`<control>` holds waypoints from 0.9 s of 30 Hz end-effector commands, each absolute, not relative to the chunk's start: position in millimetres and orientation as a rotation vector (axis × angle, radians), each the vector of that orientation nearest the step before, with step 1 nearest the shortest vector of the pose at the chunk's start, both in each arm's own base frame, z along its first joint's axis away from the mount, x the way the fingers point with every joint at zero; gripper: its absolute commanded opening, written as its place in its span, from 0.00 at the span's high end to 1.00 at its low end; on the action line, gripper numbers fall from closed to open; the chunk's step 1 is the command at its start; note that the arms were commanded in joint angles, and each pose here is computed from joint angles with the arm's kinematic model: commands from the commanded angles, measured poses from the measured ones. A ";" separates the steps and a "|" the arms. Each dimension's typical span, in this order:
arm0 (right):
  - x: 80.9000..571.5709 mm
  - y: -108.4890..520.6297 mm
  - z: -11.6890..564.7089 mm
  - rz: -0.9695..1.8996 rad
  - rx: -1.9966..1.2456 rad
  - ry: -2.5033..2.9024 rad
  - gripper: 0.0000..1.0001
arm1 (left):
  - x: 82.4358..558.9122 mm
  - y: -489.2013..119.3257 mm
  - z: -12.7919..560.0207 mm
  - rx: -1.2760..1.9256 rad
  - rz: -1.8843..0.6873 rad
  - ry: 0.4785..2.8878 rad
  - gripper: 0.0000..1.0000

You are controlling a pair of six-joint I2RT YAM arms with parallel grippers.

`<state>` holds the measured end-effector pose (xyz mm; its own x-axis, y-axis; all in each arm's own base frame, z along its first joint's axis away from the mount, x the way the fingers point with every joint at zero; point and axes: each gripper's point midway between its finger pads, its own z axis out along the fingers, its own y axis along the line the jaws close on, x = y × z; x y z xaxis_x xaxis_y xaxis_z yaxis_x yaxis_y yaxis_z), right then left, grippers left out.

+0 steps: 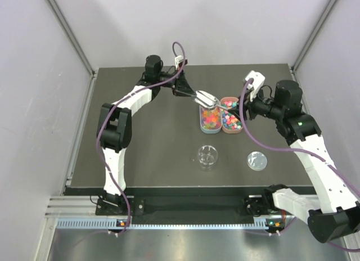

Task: Pack the candies
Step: Pick up the spatula from the center of the board.

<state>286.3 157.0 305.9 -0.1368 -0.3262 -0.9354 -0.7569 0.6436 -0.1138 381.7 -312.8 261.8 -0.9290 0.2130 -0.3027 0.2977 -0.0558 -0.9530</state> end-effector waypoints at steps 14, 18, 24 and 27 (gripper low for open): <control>284.5 188.1 333.8 0.641 -0.899 1.572 0.41 | 352.0 -311.9 284.7 0.759 -2.205 2.072 1.00; 279.5 188.1 331.7 0.646 -0.899 1.573 0.41 | 351.0 -311.4 282.0 0.751 -2.214 2.084 1.00; 273.5 186.4 312.2 0.641 -0.912 1.601 0.41 | 348.3 -310.0 282.4 0.757 -2.226 2.091 1.00; 275.4 186.0 307.9 0.632 -0.905 1.607 0.43 | 345.3 -308.8 283.3 0.755 -2.231 2.096 1.00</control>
